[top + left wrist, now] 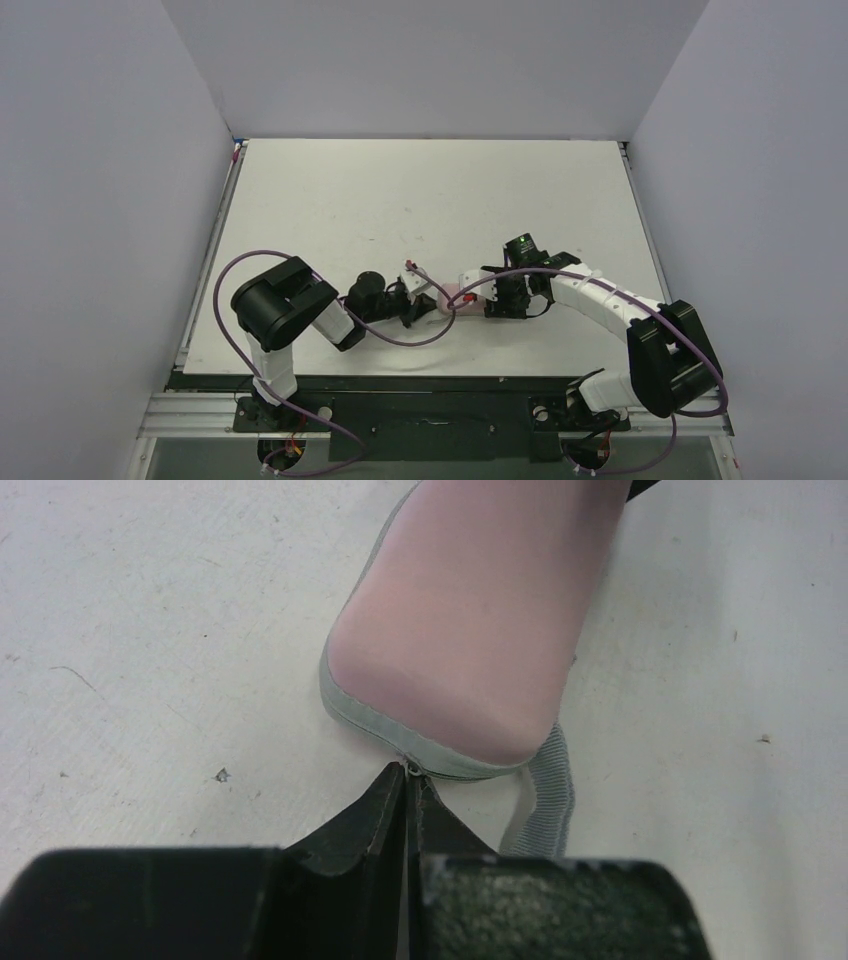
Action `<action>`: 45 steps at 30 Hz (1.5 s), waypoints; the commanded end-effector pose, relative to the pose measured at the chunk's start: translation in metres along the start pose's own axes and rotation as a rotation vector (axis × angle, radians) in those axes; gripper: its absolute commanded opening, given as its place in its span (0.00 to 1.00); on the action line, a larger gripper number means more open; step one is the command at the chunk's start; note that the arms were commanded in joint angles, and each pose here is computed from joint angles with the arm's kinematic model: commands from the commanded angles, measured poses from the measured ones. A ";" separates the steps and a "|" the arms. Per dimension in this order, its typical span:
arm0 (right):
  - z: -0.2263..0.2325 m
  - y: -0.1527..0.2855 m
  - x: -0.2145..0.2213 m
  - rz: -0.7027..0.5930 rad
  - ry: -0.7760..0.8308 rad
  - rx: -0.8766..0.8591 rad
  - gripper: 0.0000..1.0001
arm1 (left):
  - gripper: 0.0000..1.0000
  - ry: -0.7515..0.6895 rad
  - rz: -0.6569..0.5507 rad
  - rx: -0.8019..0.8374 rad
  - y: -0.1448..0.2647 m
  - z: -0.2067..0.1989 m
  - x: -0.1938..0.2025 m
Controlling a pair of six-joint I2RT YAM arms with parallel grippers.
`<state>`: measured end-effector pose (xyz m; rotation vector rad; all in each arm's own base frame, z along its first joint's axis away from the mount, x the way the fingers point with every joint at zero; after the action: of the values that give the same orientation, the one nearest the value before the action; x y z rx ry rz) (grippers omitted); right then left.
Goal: Open the umbrella
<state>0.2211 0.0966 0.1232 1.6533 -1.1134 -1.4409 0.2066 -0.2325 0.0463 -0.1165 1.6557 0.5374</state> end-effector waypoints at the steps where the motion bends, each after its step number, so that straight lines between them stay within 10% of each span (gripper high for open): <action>1: 0.024 -0.003 0.016 0.077 0.226 -0.207 0.31 | 0.00 -0.115 -0.070 -0.016 0.004 0.014 -0.018; 14: 0.014 -0.004 0.000 0.076 0.527 -0.395 0.38 | 0.00 -0.182 -0.059 0.009 0.006 0.016 -0.016; 19: -0.021 0.019 -0.025 -0.038 0.159 -0.223 0.77 | 0.00 -0.193 -0.052 0.035 0.007 0.005 -0.014; 32: -0.029 0.098 0.005 -0.038 -1.083 0.102 0.81 | 0.00 -0.174 -0.013 0.025 -0.002 -0.027 -0.011; 45: -0.010 0.063 0.013 0.068 -1.677 -0.095 0.85 | 0.00 -0.179 -0.001 0.000 -0.040 -0.060 -0.015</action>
<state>0.2276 0.0463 0.1855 0.2963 -1.7814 -2.5917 0.1703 -0.2801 0.0498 -0.0190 1.4878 0.5285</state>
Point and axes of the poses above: each gripper's point midway between its finger pads, its own y axis back along the fingers, its own z axis along the line the jaws close on, x = y × z, the point moved 10 cm from there along y, back along the fingers, and after that the axes turned 4 degrees about -y, right-handed, at the moved point
